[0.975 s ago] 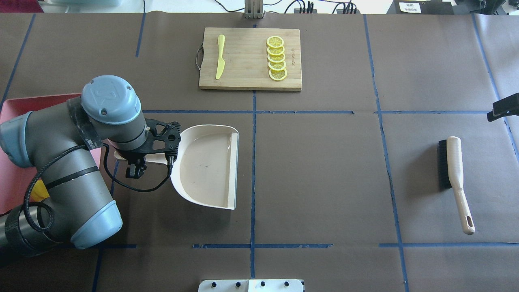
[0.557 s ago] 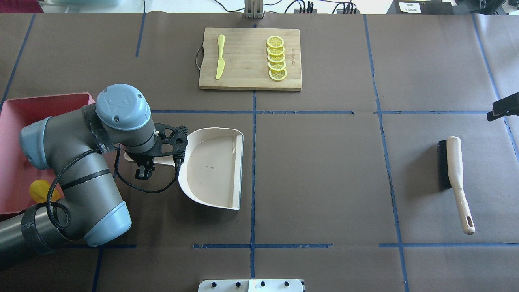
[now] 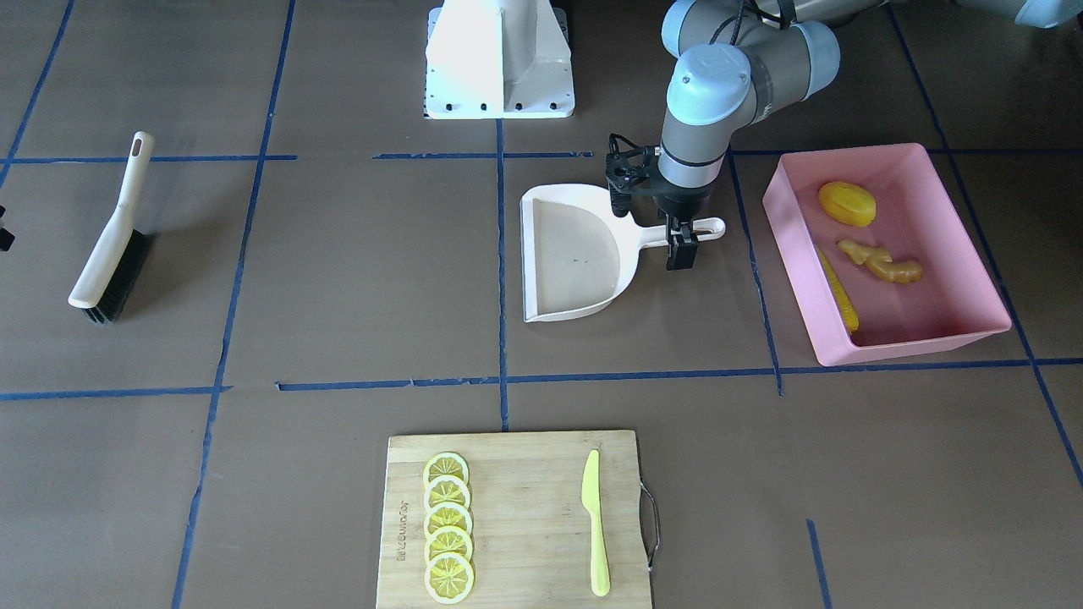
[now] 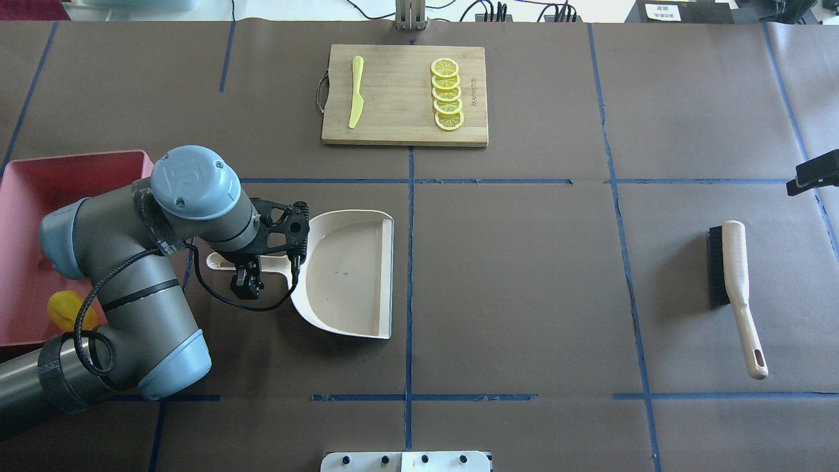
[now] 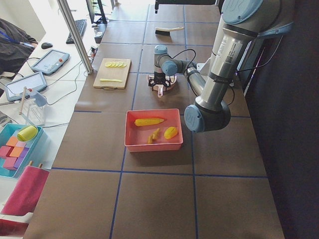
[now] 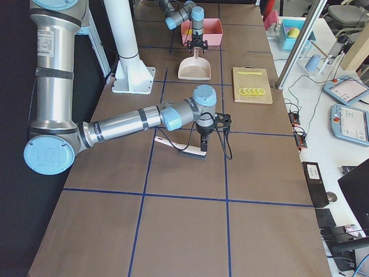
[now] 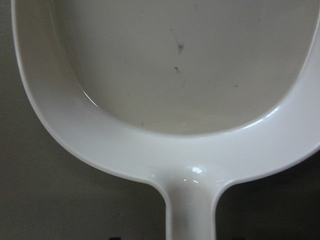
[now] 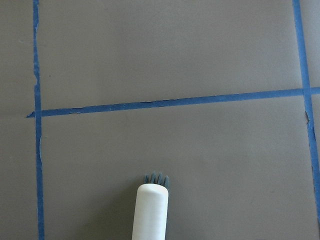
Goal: Sweep and dump trash into bin
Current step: 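Set the dustpan on the table and release it with the left gripper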
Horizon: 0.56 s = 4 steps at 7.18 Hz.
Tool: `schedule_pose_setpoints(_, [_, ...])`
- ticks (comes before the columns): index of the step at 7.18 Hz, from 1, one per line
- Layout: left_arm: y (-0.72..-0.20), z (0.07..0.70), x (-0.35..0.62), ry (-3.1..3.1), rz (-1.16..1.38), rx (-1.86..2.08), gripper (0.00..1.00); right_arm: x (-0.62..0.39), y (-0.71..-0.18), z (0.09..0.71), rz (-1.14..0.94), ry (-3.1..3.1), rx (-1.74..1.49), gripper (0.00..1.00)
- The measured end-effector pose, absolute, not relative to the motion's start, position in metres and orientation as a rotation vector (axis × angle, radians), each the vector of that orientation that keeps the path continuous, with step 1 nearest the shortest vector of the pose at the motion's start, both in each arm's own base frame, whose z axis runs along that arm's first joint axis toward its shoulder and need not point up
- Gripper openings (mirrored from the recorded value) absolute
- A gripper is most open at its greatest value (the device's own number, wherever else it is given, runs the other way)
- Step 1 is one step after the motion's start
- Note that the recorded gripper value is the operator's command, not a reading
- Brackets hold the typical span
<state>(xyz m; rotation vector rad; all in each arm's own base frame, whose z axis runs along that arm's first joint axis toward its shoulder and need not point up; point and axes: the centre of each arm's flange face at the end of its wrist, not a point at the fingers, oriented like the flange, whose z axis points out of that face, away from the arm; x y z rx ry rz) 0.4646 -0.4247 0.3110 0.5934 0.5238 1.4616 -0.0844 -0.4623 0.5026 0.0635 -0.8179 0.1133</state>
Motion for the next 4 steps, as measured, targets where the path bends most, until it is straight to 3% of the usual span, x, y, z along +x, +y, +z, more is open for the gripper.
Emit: schedule_pose_setpoints(4, [-0.433,0.270,0.409,0.569,1.230,0.579,1.00,-0.086,-0.467,0.496,0.105,-0.821,0.080,1.00])
